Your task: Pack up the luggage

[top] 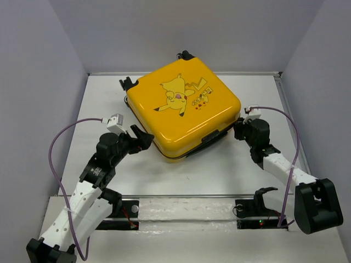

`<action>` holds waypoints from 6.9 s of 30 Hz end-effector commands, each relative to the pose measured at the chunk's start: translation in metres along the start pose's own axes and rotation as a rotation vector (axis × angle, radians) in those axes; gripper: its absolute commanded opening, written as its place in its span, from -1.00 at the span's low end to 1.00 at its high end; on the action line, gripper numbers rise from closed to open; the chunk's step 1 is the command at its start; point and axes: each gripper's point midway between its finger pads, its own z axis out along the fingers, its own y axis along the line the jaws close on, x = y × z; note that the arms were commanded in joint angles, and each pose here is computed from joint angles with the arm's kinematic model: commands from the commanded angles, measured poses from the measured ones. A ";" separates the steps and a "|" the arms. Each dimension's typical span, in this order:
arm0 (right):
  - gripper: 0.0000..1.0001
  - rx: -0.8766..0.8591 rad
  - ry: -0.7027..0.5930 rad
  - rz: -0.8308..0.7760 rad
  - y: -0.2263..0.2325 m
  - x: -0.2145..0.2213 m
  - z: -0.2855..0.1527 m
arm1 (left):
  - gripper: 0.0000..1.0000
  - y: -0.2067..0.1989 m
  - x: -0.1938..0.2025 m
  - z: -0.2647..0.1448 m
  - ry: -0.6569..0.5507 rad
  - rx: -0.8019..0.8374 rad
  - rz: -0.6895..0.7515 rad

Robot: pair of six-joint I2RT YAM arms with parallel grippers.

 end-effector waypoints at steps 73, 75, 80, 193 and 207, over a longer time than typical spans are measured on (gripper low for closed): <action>0.00 -0.370 0.161 0.379 0.104 -0.035 0.027 | 0.98 -0.046 0.003 -0.016 -0.084 0.017 0.100; -0.01 -0.327 0.159 0.390 0.097 -0.033 0.019 | 0.98 -0.040 0.000 -0.017 -0.096 -0.011 0.086; -0.07 -0.175 0.163 0.349 0.068 -0.018 0.006 | 0.98 -0.031 0.000 -0.020 -0.107 -0.049 0.067; -0.13 -0.210 0.015 0.077 0.123 -0.003 -0.022 | 0.98 -0.044 -0.032 -0.001 -0.118 -0.094 0.151; -0.10 -0.368 -0.207 0.039 0.145 -0.025 -0.006 | 0.98 -0.042 -0.002 -0.004 -0.026 -0.023 0.125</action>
